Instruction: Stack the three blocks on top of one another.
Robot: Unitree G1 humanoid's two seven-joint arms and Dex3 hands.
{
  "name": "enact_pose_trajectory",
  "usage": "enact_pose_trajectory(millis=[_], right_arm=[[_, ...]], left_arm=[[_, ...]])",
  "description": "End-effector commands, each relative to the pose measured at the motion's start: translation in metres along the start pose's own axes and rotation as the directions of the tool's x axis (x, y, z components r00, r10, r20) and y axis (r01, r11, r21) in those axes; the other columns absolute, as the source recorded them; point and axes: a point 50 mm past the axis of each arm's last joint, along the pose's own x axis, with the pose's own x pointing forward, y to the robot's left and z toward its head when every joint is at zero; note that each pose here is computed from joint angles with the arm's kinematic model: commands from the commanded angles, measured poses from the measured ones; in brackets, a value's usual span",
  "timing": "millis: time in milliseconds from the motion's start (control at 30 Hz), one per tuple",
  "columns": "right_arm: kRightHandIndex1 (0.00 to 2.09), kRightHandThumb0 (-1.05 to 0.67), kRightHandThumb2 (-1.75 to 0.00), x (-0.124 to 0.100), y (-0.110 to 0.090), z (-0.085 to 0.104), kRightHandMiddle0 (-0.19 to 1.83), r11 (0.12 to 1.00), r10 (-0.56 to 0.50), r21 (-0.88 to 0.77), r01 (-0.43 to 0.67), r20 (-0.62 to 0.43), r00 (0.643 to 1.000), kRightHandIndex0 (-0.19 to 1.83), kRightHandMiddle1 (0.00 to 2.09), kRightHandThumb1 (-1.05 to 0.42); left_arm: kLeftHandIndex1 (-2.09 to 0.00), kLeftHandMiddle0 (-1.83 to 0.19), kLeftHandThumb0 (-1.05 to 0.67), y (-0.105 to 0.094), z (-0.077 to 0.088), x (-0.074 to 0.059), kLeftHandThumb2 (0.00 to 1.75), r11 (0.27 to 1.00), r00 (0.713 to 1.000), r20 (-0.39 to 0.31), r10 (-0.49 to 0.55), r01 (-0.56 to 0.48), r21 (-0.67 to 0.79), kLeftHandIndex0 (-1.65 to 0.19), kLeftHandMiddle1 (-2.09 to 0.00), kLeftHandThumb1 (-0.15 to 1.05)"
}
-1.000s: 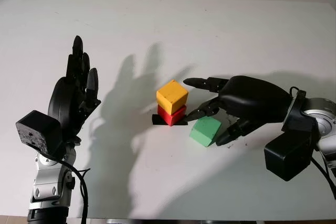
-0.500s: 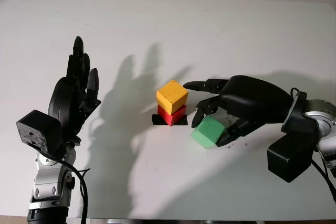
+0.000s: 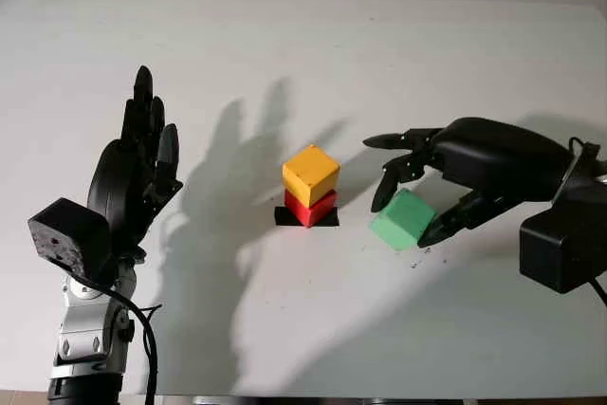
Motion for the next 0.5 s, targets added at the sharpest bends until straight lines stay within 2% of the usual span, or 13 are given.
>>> enact_pose_trajectory(millis=[0, 167, 333, 467], right_arm=[[0.06, -0.39, -0.05, -0.003, -0.019, -0.004, 0.68, 0.999, -0.042, -0.032, 0.041, -0.024, 0.999, 0.3, 0.99, -0.86], [0.06, -0.39, -0.06, 0.0, -0.052, -0.009, 0.65, 0.996, -0.082, -0.046, 0.078, -0.087, 0.993, 0.31, 1.03, -0.86], [0.07, -0.39, -0.05, 0.009, -0.086, -0.008, 0.77, 0.986, -0.167, -0.018, 0.166, -0.061, 0.984, 0.37, 0.91, -0.81], [0.08, -0.42, -0.04, 0.021, -0.1, -0.006, 0.82, 0.985, -0.173, -0.016, 0.173, -0.05, 0.984, 0.4, 0.89, -0.78]], left_arm=[[-0.02, 0.19, -0.78, 0.001, 0.002, 0.0, 0.66, 1.0, 1.0, 0.01, -0.005, 0.005, 0.013, 0.19, -0.03, 1.05], [-0.03, 0.19, -0.77, 0.001, 0.002, 0.0, 0.67, 1.0, 1.0, 0.015, -0.007, 0.006, 0.009, 0.19, -0.04, 1.05], [-0.03, 0.19, -0.77, 0.001, 0.001, 0.0, 0.67, 1.0, 1.0, 0.021, -0.01, 0.01, 0.013, 0.19, -0.04, 1.05], [-0.03, 0.19, -0.77, 0.0, 0.001, 0.0, 0.68, 1.0, 1.0, 0.023, -0.012, 0.012, 0.007, 0.19, -0.04, 1.05]])
